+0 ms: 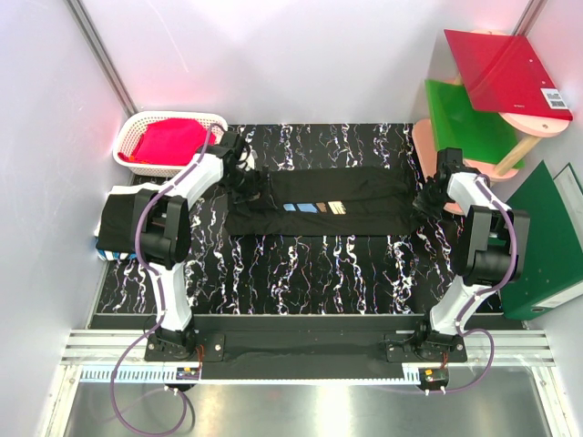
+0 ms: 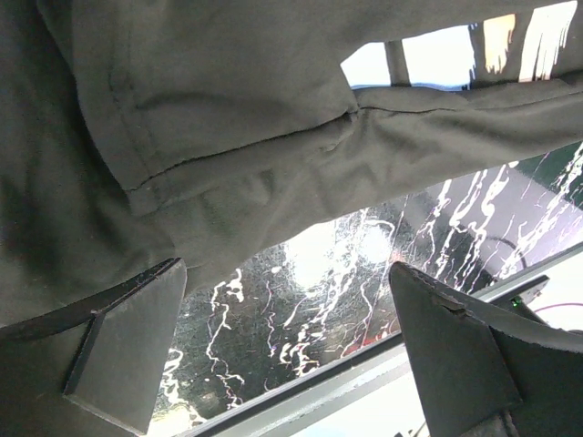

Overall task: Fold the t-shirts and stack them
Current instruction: Fold the other side of the tshirt into a rectangle

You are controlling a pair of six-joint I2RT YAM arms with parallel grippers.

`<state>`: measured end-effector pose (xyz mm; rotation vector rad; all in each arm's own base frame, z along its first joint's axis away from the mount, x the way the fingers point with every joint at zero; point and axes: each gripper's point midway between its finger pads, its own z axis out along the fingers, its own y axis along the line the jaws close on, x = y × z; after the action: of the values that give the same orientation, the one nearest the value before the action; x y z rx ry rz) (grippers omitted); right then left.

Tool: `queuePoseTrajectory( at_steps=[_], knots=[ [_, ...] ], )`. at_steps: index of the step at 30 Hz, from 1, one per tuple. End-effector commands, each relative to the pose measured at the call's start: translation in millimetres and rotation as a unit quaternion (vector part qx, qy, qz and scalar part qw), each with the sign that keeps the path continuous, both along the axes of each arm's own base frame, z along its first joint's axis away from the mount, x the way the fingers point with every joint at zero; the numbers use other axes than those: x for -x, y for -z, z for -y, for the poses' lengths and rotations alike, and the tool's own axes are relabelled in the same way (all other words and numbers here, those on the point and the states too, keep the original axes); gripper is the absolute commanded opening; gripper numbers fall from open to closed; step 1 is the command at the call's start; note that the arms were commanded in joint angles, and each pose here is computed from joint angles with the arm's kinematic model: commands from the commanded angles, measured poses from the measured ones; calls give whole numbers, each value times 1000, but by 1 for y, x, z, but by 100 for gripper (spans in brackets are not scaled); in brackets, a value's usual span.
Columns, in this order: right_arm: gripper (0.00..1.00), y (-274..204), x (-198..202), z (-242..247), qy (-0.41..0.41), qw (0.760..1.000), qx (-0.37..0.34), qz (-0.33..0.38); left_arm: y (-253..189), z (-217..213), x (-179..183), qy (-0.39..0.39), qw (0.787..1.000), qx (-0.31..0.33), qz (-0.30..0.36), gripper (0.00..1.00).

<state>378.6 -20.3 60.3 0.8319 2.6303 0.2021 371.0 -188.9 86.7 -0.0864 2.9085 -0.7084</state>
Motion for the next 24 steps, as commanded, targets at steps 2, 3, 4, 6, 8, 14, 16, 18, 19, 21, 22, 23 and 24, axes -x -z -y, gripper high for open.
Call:
queuePoseTrajectory(
  at_steps=[2, 3, 4, 6, 8, 14, 16, 18, 19, 21, 22, 23, 24],
  knots=[
    [27, -135, -84, 61, 47, 961, 174, 211, -15, 6, -9, 6, 1000, -1, 27, 99],
    [36, -131, -79, 69, 58, 961, 191, 193, -16, 4, -9, 5, 1000, -7, 29, 99],
    [53, -130, -76, 70, 59, 961, 196, 184, -17, 5, -9, 7, 999, -7, 31, 99],
    [68, -134, -68, 69, 48, 962, 200, 181, -20, 4, -9, 9, 999, -14, 39, 99],
    [85, -141, -58, 65, 44, 961, 197, 189, -23, 2, -8, 13, 999, -18, 47, 99],
    [100, -147, -17, 49, 45, 965, 165, 200, -17, -2, 2, 21, 999, -25, 41, 99],
    [100, -138, -4, 40, 34, 969, 146, 195, -16, -3, 4, 26, 999, -26, 40, 99],
    [100, -134, 12, 25, 15, 973, 122, 194, -16, -4, 6, 29, 998, -27, 41, 99],
    [100, -131, 19, 20, 8, 975, 115, 189, -18, -4, 6, 32, 998, -27, 45, 99],
    [100, -124, 35, 5, -15, 978, 101, 183, -17, -6, 8, 33, 998, -29, 45, 99],
    [100, -120, 42, 1, -19, 979, 98, 177, -19, -6, 9, 34, 998, -28, 49, 99],
    [100, -121, 48, -1, -18, 979, 94, 178, -18, -6, 11, 35, 998, -29, 47, 99],
    [100, -114, 54, -4, -21, 981, 89, 169, -18, -6, 11, 36, 998, -28, 48, 99]
  ],
)
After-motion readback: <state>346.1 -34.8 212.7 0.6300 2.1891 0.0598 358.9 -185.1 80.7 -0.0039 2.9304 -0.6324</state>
